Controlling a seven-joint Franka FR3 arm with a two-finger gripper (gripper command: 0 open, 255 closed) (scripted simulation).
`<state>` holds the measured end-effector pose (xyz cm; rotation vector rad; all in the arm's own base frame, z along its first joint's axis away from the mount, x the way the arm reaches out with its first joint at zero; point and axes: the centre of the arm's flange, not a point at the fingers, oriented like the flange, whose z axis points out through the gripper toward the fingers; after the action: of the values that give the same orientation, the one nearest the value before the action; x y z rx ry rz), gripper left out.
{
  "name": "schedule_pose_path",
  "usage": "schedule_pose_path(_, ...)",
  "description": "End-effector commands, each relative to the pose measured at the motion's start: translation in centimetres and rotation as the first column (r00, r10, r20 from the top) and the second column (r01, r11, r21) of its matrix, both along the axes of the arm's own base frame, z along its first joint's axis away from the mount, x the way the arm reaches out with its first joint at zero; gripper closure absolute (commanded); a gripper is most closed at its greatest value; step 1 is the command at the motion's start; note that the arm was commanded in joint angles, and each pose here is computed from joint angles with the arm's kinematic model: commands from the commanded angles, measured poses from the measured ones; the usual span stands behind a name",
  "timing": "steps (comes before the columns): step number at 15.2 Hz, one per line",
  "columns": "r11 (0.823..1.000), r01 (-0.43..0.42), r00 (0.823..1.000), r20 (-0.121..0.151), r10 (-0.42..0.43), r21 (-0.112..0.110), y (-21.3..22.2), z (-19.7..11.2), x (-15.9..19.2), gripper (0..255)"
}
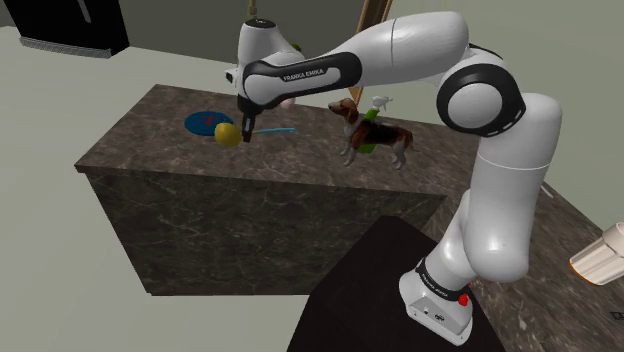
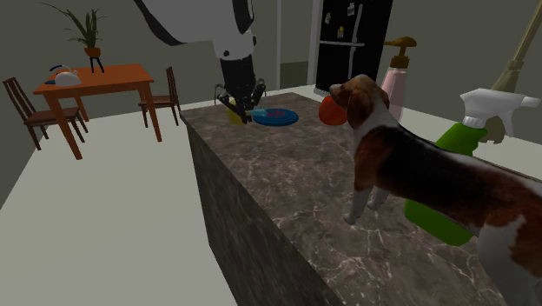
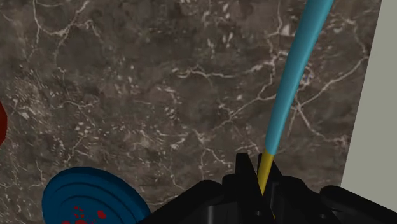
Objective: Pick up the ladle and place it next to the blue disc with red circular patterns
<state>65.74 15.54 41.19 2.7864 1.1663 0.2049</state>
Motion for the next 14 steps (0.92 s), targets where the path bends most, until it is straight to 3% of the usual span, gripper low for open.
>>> schedule_pose_path(1,1.000,0.000,1.000,0.001,0.000,0.000,0.0,-1.1,0.1,255)
schedule_pose_path(14,1.000,0.000,1.000,0.001,0.000,0.000,0.0,-6.8,0.1,255)
